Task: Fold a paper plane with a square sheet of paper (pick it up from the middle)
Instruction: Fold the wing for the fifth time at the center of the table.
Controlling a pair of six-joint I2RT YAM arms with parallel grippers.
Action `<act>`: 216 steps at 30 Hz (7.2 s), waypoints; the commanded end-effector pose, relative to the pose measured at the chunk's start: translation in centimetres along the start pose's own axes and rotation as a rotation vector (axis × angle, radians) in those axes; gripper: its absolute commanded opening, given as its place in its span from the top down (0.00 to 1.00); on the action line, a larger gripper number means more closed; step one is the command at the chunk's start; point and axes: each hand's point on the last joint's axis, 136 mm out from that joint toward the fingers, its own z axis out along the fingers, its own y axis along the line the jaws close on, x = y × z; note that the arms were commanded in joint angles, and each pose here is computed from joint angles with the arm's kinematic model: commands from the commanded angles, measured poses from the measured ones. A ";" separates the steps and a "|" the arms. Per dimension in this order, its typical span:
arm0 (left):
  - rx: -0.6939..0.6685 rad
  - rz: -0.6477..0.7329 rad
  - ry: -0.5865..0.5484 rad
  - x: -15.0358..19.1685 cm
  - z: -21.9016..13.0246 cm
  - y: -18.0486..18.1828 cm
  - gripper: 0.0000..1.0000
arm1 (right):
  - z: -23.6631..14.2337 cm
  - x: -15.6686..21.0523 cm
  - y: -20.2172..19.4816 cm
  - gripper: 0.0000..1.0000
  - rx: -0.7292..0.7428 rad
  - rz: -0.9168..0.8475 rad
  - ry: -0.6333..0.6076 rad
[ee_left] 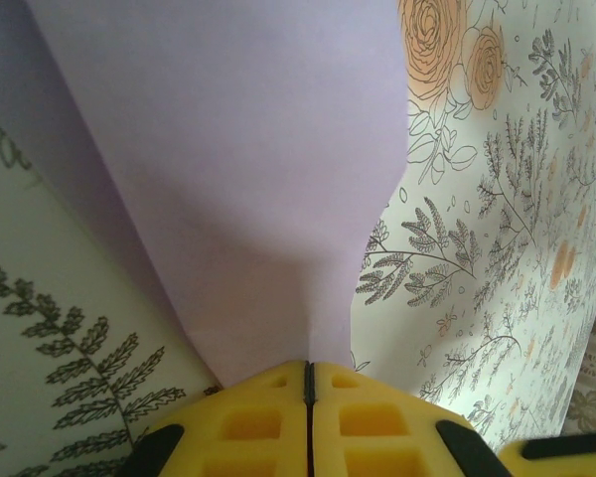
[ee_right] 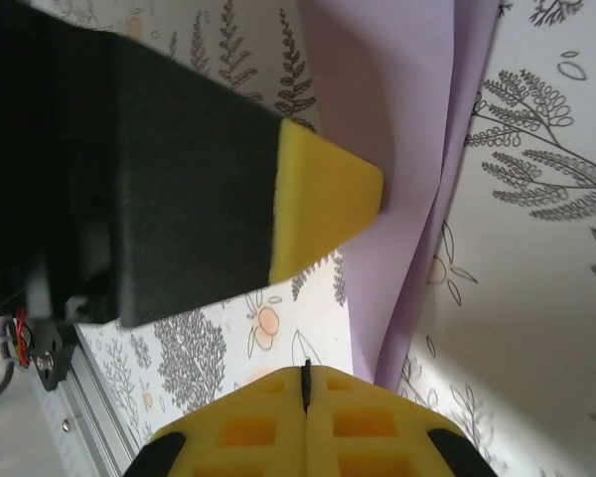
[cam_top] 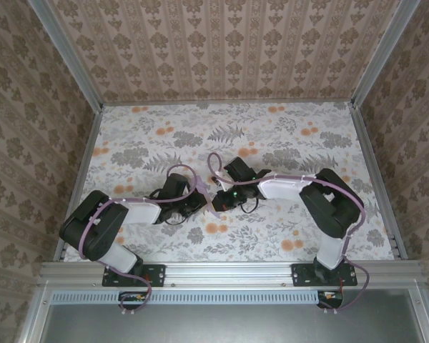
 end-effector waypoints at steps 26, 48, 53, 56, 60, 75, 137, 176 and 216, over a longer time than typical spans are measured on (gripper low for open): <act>-0.203 -0.094 0.012 0.9 -0.5 5.5 1.00 | 1.9 5.9 -2.3 0.98 0.003 0.057 0.192; -0.056 0.020 0.039 0.3 -0.8 1.1 1.00 | -1.2 1.5 2.1 0.99 0.034 -0.017 -0.015; -0.009 0.038 0.053 0.3 -0.7 -0.2 1.00 | 1.5 -0.3 1.4 1.00 0.040 -0.002 -0.010; 0.022 0.049 0.055 0.2 -0.8 -0.9 1.00 | 2.5 0.0 0.3 1.00 0.064 0.012 0.009; 0.063 0.096 0.037 -1.0 -2.2 -2.5 1.00 | 3.0 1.6 -1.6 1.00 0.118 0.031 0.032; 0.084 0.231 -0.033 -5.0 -4.7 -1.9 0.98 | 3.3 3.3 -3.4 1.00 0.118 0.079 0.060; 0.097 0.285 -0.033 -6.2 -2.4 -0.8 0.84 | 3.7 -2.5 -5.1 1.00 0.177 0.155 -0.016; -0.209 0.172 -0.062 -11.7 -1.8 6.5 0.91 | 3.0 4.5 -9.2 1.00 0.296 0.092 0.204; -0.489 0.165 -0.102 -3.5 -5.1 -3.3 0.18 | -13.2 -4.2 -11.4 0.20 0.414 0.296 -0.426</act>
